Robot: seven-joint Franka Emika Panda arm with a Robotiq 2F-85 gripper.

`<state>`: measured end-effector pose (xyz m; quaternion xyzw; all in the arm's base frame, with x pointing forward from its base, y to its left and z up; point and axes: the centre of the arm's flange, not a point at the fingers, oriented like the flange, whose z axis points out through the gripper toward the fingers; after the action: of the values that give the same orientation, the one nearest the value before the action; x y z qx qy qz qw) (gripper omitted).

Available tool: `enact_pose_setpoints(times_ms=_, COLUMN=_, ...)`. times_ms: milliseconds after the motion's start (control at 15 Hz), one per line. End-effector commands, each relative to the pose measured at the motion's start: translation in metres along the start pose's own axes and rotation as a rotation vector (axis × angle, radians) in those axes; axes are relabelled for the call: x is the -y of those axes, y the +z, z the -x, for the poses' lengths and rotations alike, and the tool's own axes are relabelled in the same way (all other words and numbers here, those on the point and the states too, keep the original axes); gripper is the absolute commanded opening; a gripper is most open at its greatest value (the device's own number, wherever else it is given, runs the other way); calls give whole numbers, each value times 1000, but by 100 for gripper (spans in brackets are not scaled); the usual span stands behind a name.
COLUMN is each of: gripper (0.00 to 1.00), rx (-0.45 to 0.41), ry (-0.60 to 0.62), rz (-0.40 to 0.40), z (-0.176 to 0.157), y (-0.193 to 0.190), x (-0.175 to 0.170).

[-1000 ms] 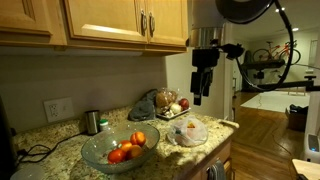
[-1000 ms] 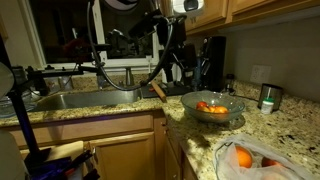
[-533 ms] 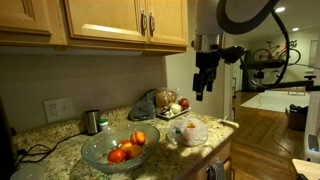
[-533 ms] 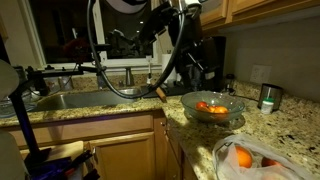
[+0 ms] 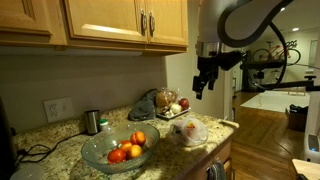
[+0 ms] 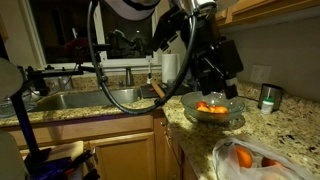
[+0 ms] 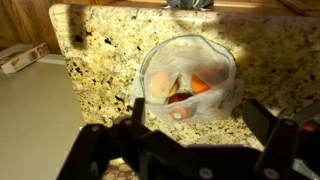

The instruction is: Take one peach from the plastic and put it in the glass bowl

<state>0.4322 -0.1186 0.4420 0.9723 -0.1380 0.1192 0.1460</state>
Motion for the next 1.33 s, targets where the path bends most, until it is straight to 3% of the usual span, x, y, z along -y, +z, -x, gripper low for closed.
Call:
enact_pose_setpoints(times_ms=0, gripper=100, rx=-24, ry=67, rz=22, z=-7, y=25, x=-9)
enact_pose_setpoints(times_ms=200, gripper=100, rx=-30, ry=109, rz=17, z=-16, y=41, x=-12)
enact_pose_setpoints(times_ms=267, gripper=100, rx=-10, ry=70, rz=2, z=-7, y=28, x=-8)
enact_pose_setpoints(times_ms=667, gripper=100, rx=4, ry=54, rz=-2, z=-9, y=37, x=0)
enact_pose_setpoints(times_ms=1267, gripper=100, rx=52, ry=42, rz=66, z=-26, y=89, x=13)
